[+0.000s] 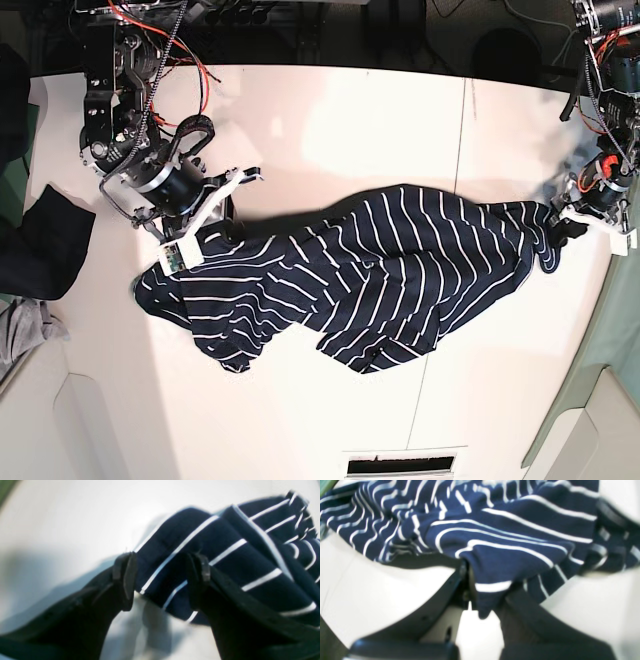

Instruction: Layout the t-shirt on the table in an organized manner, then fold the t-shirt properly

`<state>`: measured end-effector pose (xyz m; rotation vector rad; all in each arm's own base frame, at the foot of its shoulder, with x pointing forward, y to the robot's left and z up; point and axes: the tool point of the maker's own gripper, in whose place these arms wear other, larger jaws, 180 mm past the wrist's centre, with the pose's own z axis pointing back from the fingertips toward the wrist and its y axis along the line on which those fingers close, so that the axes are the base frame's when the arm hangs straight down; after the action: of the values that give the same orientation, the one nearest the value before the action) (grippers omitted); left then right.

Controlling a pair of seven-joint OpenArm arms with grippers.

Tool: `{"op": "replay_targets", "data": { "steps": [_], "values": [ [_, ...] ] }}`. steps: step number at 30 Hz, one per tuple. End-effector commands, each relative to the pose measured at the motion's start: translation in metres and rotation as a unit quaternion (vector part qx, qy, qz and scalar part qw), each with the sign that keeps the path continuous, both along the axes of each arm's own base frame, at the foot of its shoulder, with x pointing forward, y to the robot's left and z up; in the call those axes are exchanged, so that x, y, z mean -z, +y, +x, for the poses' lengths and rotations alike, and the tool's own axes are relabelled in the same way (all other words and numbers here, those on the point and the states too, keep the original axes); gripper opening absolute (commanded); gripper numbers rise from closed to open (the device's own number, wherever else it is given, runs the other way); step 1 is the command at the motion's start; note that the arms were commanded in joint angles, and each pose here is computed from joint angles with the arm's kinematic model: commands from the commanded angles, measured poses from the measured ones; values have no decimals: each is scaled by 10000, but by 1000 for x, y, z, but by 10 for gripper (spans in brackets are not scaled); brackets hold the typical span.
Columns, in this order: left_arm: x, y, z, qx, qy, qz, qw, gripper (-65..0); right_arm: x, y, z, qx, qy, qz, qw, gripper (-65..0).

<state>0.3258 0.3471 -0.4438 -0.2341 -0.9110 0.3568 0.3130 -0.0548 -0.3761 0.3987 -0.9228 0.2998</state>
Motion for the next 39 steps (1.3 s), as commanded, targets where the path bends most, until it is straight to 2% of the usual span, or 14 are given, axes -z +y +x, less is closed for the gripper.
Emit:
{"op": "replay_targets", "data": {
  "steps": [1, 6, 7, 8, 10, 15, 19, 22, 24, 28, 34, 35, 38, 39],
  "values": [
    [-14, 4, 12, 114, -175, 142, 9997, -310, -18, 1, 11, 24, -309, 166, 9994, -650],
    [0, 7, 5, 26, 143, 457, 9988, -315, -17, 1, 8, 39, -272, 223, 9994, -650],
    [1, 6, 5, 30, 150, 460, 9988, -358, -17, 1, 8, 37, -274, 222, 9994, -650],
    [1, 6, 5, 46, 157, 462, 9988, -436, -17, 1, 9, 40, -279, 222, 9994, -650],
    [2, 4, 5, 73, 171, 468, 9987, -645, -18, 1, 9, 47, -309, 236, 9992, -650],
    [-6, 8, 6, 256, 82, 530, 9982, -650, -17, -4, 11, 153, -294, 175, 9993, -650],
    [-53, 41, 4, 33, -447, 706, 9965, -650, -14, -29, 12, 447, -190, 61, 9988, -650],
    [-79, 49, -8, 238, -381, 969, 9943, -650, -10, -62, 8, 818, 118, 81, 9965, -650],
    [-87, 41, -18, 457, -300, 958, 9939, -650, -13, -78, 4, 972, 240, 297, 9945, -650],
    [-92, 20, -38, 839, -283, 1078, 9902, -650, -29, -87, -10, 919, 33, 732, 9931, -650],
    [-68, -9, -62, 800, -182, 563, 9950, -650, -14, -90, -38, 1020, 288, 769, 9914, -650],
    [-63, -14, -64, 780, -160, 470, 9957, -609, -13, -90, -40, 1027, 301, 773, 9912, -650],
    [-54, -30, -67, 779, -164, 226, 9966, -321, -10, -90, -44, 1038, 346, 777, 9909, -650],
    [-51, -35, -68, 814, -170, 191, 9964, -285, -9, -90, -46, 1040, 365, 776, 9909, -650]
  ]
}}
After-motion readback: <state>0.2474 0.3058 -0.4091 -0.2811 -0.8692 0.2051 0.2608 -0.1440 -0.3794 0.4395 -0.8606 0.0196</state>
